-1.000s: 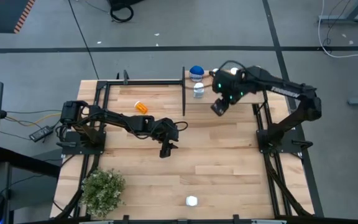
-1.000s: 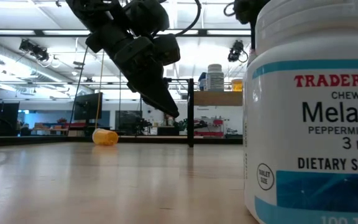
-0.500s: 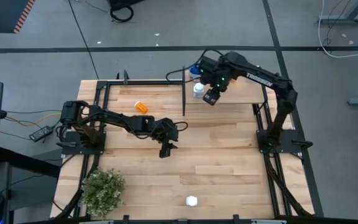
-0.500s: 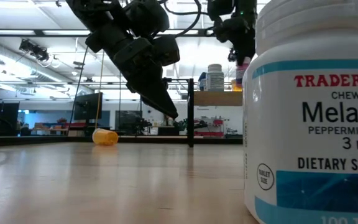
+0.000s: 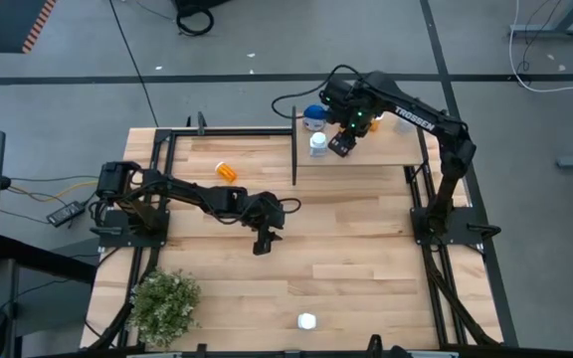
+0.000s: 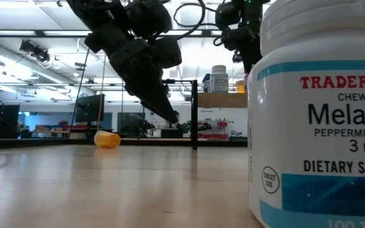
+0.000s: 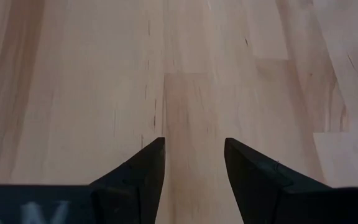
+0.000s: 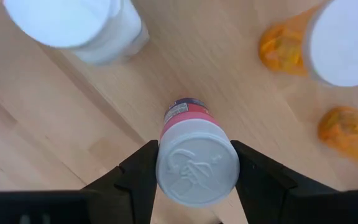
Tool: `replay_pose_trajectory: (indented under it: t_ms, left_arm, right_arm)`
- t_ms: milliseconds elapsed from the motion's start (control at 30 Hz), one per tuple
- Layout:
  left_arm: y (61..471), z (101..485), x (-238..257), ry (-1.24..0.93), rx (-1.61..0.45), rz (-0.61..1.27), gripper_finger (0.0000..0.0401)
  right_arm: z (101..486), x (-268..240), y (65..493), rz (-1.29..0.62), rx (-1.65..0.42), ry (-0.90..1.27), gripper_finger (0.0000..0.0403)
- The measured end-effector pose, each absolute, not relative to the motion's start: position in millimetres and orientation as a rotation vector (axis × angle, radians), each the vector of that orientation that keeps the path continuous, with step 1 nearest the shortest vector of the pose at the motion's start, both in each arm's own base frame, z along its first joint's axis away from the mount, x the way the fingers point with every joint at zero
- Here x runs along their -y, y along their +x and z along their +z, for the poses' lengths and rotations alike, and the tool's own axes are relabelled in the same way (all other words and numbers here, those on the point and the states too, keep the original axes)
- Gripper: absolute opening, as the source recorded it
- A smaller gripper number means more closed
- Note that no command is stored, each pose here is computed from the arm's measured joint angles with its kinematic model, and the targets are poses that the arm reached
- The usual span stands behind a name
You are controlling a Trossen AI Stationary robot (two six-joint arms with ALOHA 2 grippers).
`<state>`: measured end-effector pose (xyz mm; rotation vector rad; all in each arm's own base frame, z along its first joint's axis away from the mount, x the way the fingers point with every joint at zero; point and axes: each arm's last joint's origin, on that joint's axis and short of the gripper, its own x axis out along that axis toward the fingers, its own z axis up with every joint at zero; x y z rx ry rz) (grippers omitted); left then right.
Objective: Pick and place medicine bottles onto shelf by color
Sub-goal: Put the pink pill bottle on the shelf
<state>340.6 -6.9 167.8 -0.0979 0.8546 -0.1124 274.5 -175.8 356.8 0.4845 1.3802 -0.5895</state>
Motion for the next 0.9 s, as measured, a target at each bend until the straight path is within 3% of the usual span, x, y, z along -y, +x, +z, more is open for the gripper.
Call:
replay_pose_trajectory:
  t_ms: [900]
  left_arm:
    - [340.2,167.5,7.4,-0.106,-0.861,-0.109,0.0174]
  right_arm:
    - [352.2,174.8,277.3,-0.586,-1.375,0.501,0.0213]
